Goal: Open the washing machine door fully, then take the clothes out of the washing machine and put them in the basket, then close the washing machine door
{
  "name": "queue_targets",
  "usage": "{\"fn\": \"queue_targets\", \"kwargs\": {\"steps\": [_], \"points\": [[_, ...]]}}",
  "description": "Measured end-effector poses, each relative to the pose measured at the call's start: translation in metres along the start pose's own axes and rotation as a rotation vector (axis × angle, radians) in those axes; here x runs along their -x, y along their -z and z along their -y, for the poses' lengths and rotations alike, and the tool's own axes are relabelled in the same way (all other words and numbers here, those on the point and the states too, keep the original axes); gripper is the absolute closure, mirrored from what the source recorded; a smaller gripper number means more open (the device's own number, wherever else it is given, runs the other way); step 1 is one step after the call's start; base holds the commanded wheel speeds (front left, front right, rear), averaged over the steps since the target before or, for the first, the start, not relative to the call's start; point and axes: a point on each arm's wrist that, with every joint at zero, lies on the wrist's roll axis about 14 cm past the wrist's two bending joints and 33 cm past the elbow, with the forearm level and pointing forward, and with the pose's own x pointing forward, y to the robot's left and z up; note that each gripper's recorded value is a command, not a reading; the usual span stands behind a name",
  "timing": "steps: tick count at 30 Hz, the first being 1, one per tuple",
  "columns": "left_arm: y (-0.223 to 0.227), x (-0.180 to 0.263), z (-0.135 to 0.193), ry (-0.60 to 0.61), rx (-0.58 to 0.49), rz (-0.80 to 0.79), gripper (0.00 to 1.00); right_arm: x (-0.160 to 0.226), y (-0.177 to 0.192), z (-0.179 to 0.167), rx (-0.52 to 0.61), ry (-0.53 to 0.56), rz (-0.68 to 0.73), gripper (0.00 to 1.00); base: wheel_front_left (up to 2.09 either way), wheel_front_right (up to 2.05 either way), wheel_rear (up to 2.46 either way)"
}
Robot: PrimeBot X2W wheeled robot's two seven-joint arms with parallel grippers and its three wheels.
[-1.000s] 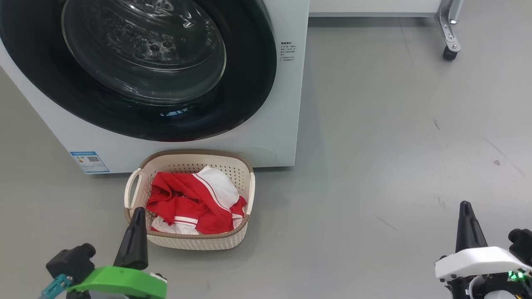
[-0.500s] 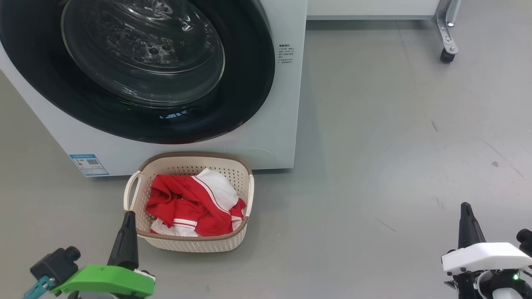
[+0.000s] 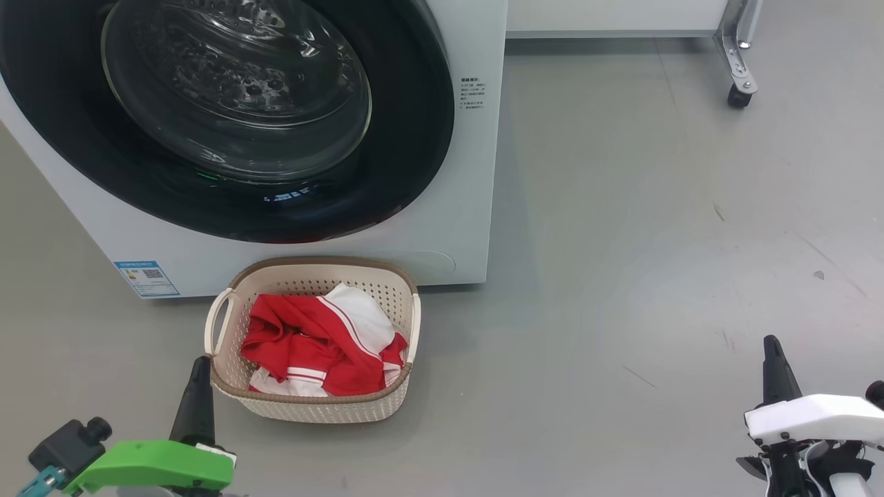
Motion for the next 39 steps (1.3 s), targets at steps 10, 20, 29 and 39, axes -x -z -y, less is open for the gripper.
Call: {"fn": "queue_targets", "kwargs": {"steps": [10, 20, 29, 39], "points": [[-0.004, -0.001, -0.005, -0.017, 0.112, -0.004, 1.0, -0.003, -0.002, 0.0, -0.133, -0.003, -0.009, 1.0, 0.0, 0.0, 0.0], [-0.008, -0.002, -0.008, -0.029, 0.225, -0.001, 1.0, -0.005, -0.005, -0.001, -0.268, -0.013, -0.013, 1.0, 0.0, 0.0, 0.0], [-0.012, -0.005, -0.007, -0.025, 0.321, -0.001, 1.0, -0.008, -0.009, -0.006, -0.39, -0.037, -0.013, 1.0, 0.0, 0.0, 0.0], [-0.016, -0.005, -0.01, -0.032, 0.435, 0.003, 1.0, -0.01, -0.013, -0.01, -0.522, -0.064, -0.011, 1.0, 0.0, 0.0, 0.0]]}}
